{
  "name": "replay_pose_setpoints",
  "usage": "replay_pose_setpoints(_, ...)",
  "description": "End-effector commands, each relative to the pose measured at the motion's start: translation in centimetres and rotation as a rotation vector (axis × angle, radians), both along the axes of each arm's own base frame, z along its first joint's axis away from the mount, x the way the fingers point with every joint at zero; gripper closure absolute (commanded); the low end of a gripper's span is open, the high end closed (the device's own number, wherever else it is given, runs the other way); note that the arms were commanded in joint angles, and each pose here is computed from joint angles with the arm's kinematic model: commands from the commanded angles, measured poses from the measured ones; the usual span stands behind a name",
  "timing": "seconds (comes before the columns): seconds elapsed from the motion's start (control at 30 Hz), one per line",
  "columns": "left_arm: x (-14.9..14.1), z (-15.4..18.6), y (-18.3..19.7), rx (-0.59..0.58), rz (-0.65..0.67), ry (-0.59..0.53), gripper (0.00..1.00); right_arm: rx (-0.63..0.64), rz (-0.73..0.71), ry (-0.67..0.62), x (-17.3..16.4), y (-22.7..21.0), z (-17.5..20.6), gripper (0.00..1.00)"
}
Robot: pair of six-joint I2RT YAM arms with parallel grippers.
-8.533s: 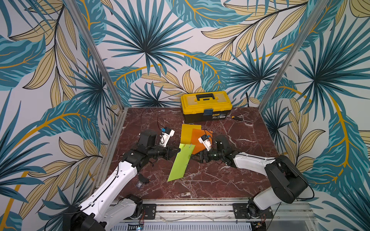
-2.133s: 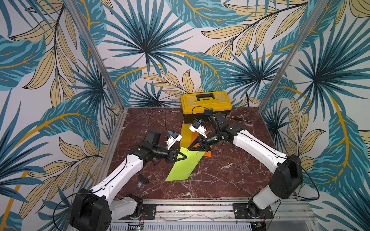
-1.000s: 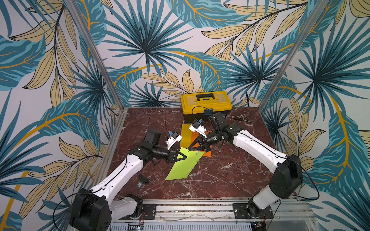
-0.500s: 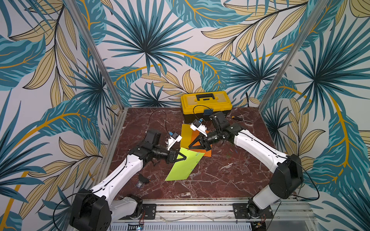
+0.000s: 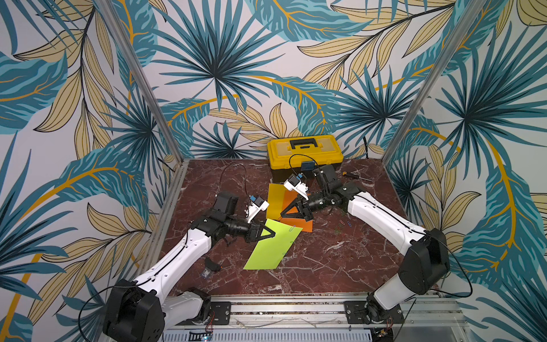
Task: Unclip the paperclips from the documents
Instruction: Remove the paper clip from the document, then place the paper clip at the center of the board.
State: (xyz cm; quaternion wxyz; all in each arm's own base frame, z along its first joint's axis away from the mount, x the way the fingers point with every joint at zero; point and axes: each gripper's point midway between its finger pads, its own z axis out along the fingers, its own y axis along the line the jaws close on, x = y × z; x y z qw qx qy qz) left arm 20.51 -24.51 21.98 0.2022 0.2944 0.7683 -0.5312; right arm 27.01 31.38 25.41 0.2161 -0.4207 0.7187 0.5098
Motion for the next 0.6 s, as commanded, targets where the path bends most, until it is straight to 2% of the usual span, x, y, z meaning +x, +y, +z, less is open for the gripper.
replay_pose_setpoints(0.0,0.0,1.0,0.1,-0.003,-0.001,-0.047,1.0,-0.017,-0.089,0.006,0.9,-1.1,-0.2,1.0)
replay_pose_setpoints(0.2,0.3,1.2,0.3,-0.006,0.007,-0.054,1.0,-0.068,-0.285,0.07,3.2,-4.2,-2.5,1.0)
replay_pose_setpoints(0.57,0.7,1.3,0.5,0.002,0.027,-0.071,1.0,-0.225,-0.687,0.223,6.8,-12.0,-9.4,1.0)
